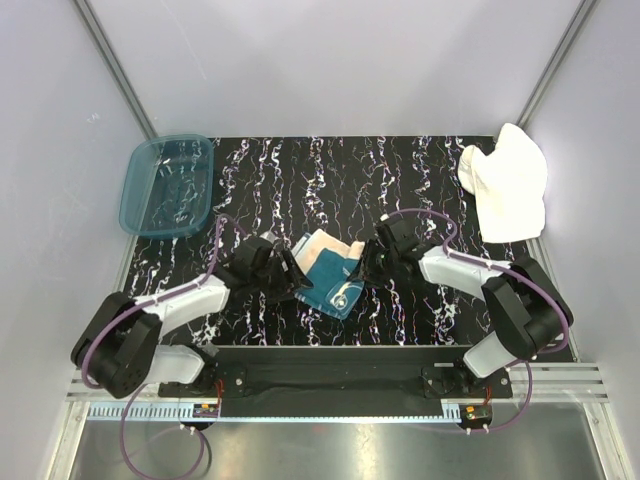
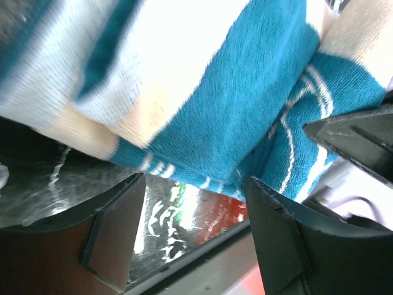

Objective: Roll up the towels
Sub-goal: Roll the towel

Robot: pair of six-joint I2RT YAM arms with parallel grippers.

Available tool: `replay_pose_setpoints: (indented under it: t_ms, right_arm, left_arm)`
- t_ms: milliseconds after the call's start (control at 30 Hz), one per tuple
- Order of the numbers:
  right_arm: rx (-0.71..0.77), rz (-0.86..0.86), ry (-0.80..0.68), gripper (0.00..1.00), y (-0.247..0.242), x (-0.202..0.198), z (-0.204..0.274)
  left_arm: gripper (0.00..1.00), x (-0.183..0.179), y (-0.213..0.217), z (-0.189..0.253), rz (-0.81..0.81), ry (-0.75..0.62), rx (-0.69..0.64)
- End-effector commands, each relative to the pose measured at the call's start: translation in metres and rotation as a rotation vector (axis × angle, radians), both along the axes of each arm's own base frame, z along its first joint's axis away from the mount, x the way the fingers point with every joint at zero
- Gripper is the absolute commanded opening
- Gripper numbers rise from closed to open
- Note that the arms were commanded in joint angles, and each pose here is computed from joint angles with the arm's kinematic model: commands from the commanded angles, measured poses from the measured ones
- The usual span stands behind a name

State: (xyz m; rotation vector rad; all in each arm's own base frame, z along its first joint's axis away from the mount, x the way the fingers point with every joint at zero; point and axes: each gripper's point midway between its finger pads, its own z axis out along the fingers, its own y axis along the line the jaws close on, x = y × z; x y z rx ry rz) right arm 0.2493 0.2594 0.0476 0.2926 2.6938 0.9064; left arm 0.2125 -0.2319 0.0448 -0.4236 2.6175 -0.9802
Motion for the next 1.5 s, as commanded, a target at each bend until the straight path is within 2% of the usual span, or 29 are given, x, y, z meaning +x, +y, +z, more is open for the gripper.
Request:
replay_pose_setpoints:
  t_ms: [0, 333, 533, 833, 933, 1167, 1367, 1467]
  right_arm:
    - [-0.137, 0.022, 0.045, 0.18, -0.017, -0.015, 0.000]
    - [-0.266, 0.055, 0.100, 0.16, -0.020, -0.023, 0.003]
    - [-0.314, 0.059, 0.120, 0.16, -0.026, -0.024, 0.008]
    - [-0.357, 0.090, 0.163, 0.15, -0.029, -0.028, 0.007]
    - [-0.356, 0.093, 0.165, 0.16, -0.028, -0.028, 0.008]
    - [-0.363, 0.112, 0.178, 0.16, -0.028, -0.028, 0.006]
    - [-0.359, 0.125, 0.189, 0.16, -0.027, -0.031, 0.004]
    - [-0.363, 0.130, 0.189, 0.17, -0.028, -0.032, 0.005]
  left_arm:
    - [0.71, 0.014, 0.014, 0.019, -0.019, -0.134, 0.159]
    - [0.72, 0.023, 0.003, 0.070, -0.124, -0.420, 0.346]
    - [0.72, 0.012, -0.020, 0.086, -0.219, -0.550, 0.421]
    - [0.72, -0.017, -0.064, 0.107, -0.380, -0.787, 0.636]
    - [0.72, -0.028, -0.079, 0.100, -0.450, -0.828, 0.684]
    - [0.73, -0.068, -0.131, 0.092, -0.578, -0.924, 0.641]
    - [0.75, -0.070, -0.152, 0.072, -0.601, -0.934, 0.718]
    - [0.77, -0.073, -0.160, 0.059, -0.637, -0.929, 0.712]
